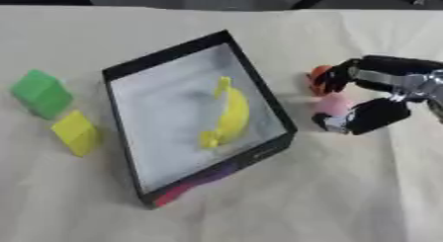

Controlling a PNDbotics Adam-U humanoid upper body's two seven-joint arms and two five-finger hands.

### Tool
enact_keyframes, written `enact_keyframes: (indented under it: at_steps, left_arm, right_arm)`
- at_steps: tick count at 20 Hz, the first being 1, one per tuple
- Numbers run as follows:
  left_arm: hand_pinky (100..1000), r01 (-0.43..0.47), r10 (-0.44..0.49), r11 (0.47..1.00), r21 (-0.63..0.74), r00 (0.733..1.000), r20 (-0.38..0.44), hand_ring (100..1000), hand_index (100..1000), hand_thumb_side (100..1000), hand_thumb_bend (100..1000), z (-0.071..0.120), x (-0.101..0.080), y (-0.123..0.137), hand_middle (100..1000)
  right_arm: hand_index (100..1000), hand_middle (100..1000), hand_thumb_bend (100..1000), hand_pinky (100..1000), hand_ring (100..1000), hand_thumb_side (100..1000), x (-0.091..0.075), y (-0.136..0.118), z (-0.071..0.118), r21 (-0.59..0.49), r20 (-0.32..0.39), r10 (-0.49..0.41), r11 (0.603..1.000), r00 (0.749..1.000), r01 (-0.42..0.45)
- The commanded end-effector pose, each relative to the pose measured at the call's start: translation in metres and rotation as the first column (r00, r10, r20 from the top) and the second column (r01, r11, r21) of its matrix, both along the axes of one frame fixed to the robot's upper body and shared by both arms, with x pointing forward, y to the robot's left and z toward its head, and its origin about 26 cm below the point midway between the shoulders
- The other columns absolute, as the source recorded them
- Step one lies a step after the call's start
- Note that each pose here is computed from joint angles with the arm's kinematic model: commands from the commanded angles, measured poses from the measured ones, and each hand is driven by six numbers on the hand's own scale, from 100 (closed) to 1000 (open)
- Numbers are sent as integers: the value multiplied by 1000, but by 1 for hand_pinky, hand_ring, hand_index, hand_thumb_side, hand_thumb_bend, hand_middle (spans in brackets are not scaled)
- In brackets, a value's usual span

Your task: Pick up objects on the table and place them in the box.

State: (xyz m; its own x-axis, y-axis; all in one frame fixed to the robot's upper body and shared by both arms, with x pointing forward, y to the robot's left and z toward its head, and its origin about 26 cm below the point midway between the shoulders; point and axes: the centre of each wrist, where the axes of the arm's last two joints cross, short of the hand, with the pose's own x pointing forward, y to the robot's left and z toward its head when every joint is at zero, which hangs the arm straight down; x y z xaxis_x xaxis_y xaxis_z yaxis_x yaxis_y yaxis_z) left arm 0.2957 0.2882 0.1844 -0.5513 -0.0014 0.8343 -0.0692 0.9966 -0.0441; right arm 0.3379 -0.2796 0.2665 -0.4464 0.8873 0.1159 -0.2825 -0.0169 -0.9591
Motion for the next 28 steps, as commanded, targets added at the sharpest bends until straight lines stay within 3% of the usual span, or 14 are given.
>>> enact_keyframes:
  at_steps: [1,4,11,28]
  left_arm:
    - [813,5,-6,1000,30,1000,26,775,825,942,205,8,-3,1,793]
    - [813,9,-9,999,32,1000,26,775,824,941,205,8,-3,0,793]
    - [813,17,-17,999,34,1000,25,775,822,942,205,8,-2,-1,793]
    - [813,20,-21,999,29,999,34,776,818,940,205,9,-2,-2,794]
  right_arm:
    - [885,762,302,922,827,567,-9,-3,23,-32,130,-12,999,991,16]
    - [888,786,345,934,855,629,-11,-2,20,-49,180,-25,998,983,34]
    - [892,792,372,940,860,660,-8,-8,6,-112,195,-72,989,978,95]
    - [894,789,430,938,857,689,10,-34,-20,-156,99,-176,969,979,190]
